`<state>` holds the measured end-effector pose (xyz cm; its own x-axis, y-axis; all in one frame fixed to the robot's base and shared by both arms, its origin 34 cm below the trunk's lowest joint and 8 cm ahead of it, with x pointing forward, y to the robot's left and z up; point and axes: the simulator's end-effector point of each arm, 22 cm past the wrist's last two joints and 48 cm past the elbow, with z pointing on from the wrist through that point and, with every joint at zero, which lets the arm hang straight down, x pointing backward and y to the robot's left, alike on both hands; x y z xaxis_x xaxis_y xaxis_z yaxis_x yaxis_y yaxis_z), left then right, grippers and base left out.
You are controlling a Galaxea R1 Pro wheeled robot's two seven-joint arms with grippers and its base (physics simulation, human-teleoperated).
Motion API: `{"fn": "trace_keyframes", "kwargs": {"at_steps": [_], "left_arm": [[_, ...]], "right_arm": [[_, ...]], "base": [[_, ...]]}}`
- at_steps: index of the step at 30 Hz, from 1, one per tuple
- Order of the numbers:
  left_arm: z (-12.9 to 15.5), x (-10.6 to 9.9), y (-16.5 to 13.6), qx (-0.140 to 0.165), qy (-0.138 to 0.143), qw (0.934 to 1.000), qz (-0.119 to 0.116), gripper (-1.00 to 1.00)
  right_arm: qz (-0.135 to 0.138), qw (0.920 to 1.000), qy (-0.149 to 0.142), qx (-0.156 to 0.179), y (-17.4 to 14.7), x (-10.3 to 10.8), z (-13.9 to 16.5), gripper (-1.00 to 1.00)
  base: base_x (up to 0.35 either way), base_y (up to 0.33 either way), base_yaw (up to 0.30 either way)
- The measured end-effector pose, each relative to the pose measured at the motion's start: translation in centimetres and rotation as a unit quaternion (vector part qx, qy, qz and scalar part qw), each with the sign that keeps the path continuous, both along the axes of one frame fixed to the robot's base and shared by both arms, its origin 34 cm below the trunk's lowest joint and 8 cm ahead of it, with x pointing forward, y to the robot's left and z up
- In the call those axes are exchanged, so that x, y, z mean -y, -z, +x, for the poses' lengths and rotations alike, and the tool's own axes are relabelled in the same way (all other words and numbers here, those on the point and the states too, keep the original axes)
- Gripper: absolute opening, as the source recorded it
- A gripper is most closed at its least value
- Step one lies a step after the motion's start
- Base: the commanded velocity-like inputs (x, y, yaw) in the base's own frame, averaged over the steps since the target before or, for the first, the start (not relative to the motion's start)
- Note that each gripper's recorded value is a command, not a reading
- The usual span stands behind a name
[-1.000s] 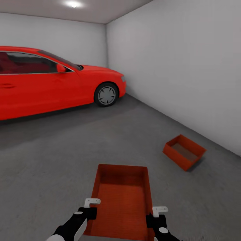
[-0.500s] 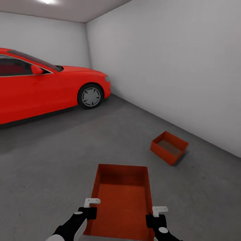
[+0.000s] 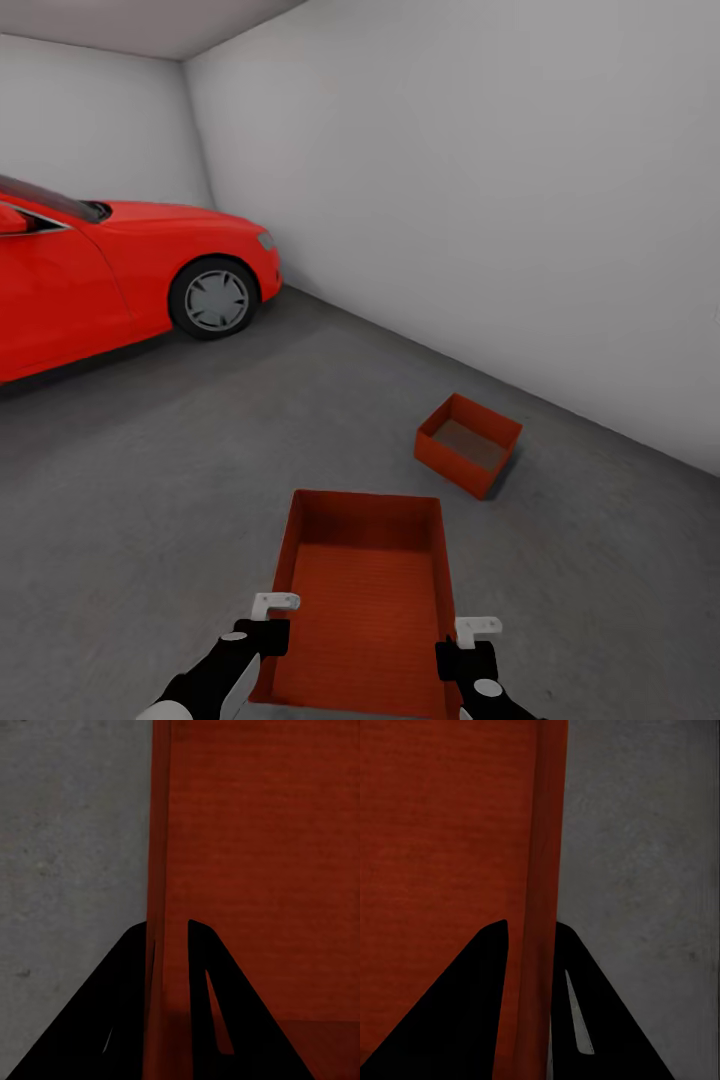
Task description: Move the two storage containers from the living room to the garage. In the garage, place one container on the floor and stack the other container on top of it (either order is fine).
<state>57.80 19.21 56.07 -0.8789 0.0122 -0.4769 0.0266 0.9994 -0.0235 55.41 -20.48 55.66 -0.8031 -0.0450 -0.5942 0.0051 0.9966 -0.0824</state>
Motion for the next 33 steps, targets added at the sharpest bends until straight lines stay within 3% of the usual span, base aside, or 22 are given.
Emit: {"fn": "trace_keyframes", "kwargs": {"at_steps": [13,33], "left_arm": [[0.05,0.00,-0.03,0.001,0.000,1.0000,0.000,-1.00],[0.05,-0.06,-0.03,0.001,0.000,1.0000,0.000,-1.00]], "right_arm": [[0.000,1.0000,0.000,0.001,-0.03,-0.01,0.05,-1.00],[0.001,1.0000,0.000,0.001,-0.03,-0.10,0.04,-1.00]], "base": [[0.323,0.000,-0.270],[0.323,0.000,-0.008]]}}
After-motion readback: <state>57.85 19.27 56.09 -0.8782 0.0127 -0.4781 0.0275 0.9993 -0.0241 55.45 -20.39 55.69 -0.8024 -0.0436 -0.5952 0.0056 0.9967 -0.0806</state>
